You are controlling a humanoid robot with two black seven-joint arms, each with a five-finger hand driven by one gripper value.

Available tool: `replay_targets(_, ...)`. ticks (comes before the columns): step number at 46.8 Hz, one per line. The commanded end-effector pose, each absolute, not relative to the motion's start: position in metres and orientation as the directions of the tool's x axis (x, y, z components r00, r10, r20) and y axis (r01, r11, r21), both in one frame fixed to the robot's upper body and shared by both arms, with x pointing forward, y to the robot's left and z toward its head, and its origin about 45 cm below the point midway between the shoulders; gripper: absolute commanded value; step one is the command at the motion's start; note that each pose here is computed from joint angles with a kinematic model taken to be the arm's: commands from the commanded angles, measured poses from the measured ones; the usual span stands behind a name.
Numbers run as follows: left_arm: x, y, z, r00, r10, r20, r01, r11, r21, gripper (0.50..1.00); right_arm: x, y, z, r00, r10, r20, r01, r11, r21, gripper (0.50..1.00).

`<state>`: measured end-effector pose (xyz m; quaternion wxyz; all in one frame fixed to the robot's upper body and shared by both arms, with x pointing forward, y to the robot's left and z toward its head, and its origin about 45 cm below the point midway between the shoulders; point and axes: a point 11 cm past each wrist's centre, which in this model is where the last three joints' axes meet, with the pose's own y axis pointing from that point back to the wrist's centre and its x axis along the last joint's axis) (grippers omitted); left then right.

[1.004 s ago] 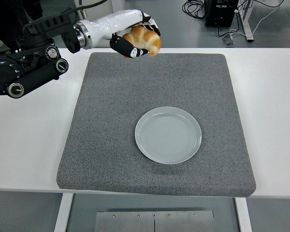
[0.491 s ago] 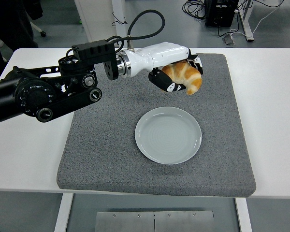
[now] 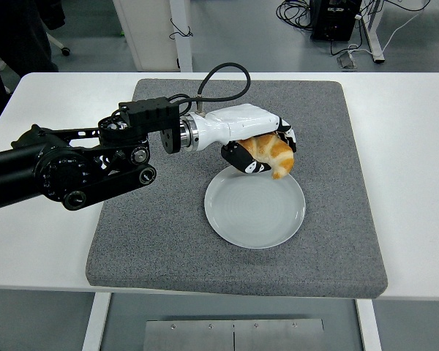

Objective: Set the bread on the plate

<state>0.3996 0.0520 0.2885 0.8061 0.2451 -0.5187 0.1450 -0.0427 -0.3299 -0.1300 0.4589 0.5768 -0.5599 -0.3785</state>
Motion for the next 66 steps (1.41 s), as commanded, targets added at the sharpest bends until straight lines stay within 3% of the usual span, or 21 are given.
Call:
replay_targets(1, 0.398, 0.052, 0.285, 0.42, -0.025, 0.907, -0.486, 0.838, 0.249, 0.5, -0.043, -0.33, -0.13, 0.087, -0.993, 0.077, -0.299, 0.048, 0.953, 1.0)
replay_targets(66, 0.37, 0.057, 0.212, 0.422, -0.109, 0.9, -0.465, 0.826, 0.318, 0.5, -0.043, -0.33, -0.13, 0.087, -0.993, 0.077, -0.299, 0.048, 0.953, 1.0)
